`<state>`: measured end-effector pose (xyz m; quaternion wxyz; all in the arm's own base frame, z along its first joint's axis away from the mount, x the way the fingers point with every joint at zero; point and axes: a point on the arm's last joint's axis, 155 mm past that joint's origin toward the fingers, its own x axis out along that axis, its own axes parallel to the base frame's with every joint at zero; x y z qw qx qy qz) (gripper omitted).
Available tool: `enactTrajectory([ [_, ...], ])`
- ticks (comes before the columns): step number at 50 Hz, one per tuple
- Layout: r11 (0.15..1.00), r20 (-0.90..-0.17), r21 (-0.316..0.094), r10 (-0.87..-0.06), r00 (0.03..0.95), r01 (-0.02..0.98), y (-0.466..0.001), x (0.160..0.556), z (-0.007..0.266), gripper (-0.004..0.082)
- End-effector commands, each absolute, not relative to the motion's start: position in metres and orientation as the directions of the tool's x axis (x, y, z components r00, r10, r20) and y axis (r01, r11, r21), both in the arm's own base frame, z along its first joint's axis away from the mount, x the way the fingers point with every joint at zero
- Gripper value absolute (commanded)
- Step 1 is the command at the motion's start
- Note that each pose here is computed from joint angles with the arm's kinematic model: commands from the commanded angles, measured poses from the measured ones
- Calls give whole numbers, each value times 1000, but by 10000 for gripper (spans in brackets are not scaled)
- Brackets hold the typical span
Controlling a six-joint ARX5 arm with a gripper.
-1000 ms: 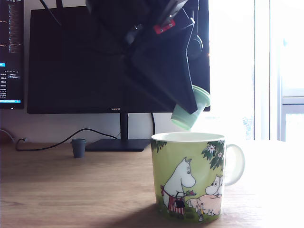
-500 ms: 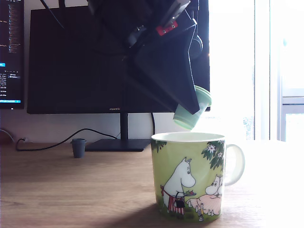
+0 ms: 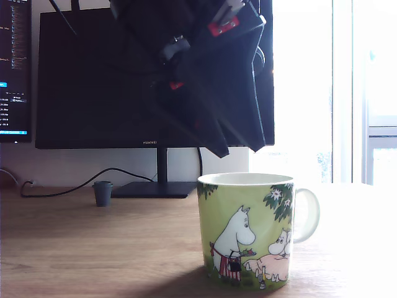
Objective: Pick up the coffee capsules from the table one by one and drop them inside the nearest coffee cup
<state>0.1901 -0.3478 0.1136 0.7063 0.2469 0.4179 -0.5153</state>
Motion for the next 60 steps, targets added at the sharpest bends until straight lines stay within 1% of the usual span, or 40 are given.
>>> enactTrajectory([
  [1, 338, -851, -83, -514, 110, 938, -350, 189, 109, 655],
  [3, 338, -849, -83, -516, 111, 937, -351, 189, 109, 596],
  [5, 339, -848, -82, -518, 113, 937, -351, 190, 110, 500],
  [8, 341, -845, -81, -522, 117, 937, -351, 191, 112, 303],
  [12, 342, -838, -78, -532, 124, 937, -350, 193, 116, -12],
  [13, 344, -834, -77, -536, 129, 936, -350, 194, 118, -33],
  [14, 345, -831, -75, -541, 132, 936, -351, 195, 119, -8],
  [18, 353, -811, -65, -564, 157, 933, -353, 201, 128, -24],
  [27, 363, -732, -37, -644, 223, 931, -363, 215, 158, -24],
  [33, 379, -696, -23, -671, 258, 925, -362, 224, 172, -24],
  [39, 396, -661, -17, -693, 287, 918, -358, 235, 182, -24],
  [47, 418, -599, -20, -732, 324, 908, -350, 251, 192, -24],
  [60, 528, -483, 12, -740, 467, 849, -311, 286, 199, -24],
])
